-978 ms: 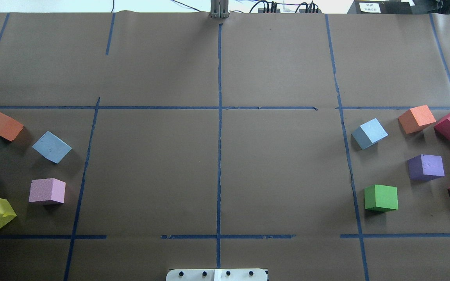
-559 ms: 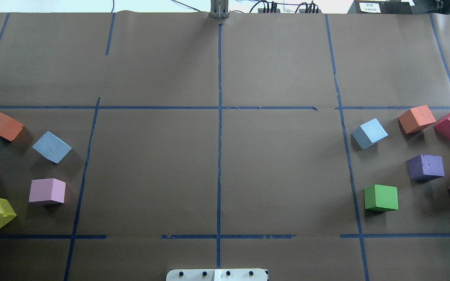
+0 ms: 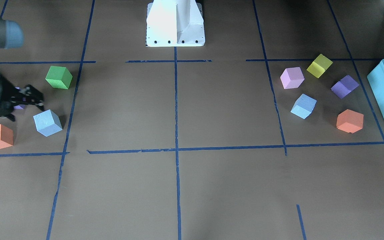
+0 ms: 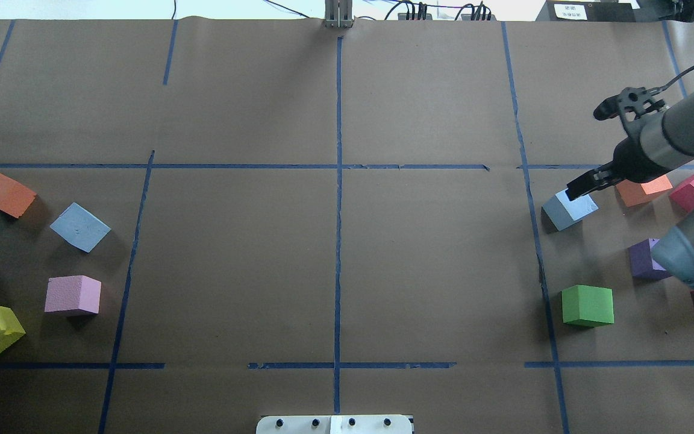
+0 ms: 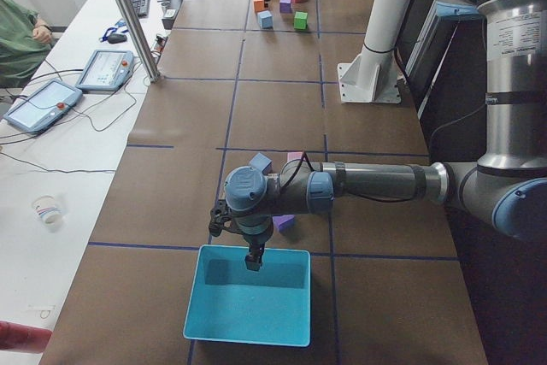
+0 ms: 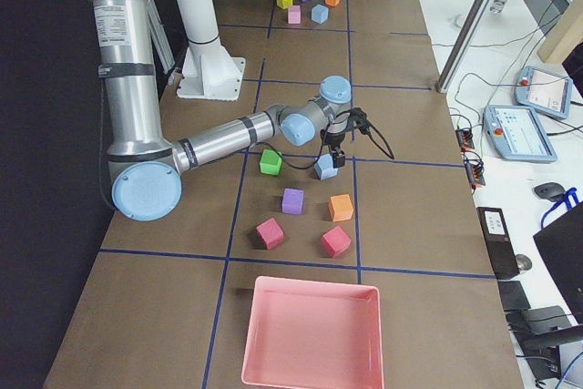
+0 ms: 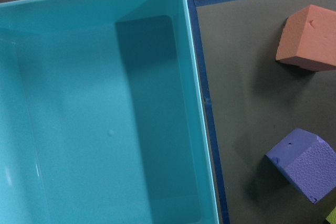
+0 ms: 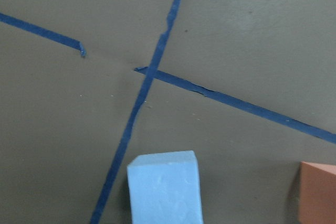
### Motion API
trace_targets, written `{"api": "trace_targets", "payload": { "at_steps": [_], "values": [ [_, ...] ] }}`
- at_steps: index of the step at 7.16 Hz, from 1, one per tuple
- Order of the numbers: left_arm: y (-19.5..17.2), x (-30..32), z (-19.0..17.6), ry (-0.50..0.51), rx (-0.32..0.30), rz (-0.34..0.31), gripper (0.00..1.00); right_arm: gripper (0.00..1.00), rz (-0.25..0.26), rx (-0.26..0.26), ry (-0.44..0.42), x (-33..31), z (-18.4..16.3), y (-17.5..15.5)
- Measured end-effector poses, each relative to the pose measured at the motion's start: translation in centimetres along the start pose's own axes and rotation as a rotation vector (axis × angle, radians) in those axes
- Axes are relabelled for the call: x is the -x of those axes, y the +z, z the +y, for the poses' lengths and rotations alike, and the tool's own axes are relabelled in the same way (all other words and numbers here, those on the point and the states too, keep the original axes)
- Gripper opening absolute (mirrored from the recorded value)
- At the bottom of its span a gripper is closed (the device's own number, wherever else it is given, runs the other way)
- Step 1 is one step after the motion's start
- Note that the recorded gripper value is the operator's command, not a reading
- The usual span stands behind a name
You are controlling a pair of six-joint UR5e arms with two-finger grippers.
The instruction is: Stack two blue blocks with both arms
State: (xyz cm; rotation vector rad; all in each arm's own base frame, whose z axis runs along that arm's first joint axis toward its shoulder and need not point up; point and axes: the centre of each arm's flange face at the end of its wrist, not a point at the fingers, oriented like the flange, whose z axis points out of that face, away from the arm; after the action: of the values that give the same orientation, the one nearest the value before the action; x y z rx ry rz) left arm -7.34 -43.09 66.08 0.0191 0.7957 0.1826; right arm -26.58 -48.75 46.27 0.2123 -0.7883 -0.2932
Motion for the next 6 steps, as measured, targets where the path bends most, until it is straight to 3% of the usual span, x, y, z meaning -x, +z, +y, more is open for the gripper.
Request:
{"api": "trace_targets", "payload": {
  "at_steps": [2,6],
  "values": [
    [0.0,0.0,0.0,0.0,0.001,0.0,1.0,1.0,0.031,0.025,0.002,1.6,0.3,2.8],
    [0.0,0.0,0.0,0.0,0.0,0.001,1.0,1.0,0.052,0.059,-0.021,0.8,0.6,4.9]
  ]
}}
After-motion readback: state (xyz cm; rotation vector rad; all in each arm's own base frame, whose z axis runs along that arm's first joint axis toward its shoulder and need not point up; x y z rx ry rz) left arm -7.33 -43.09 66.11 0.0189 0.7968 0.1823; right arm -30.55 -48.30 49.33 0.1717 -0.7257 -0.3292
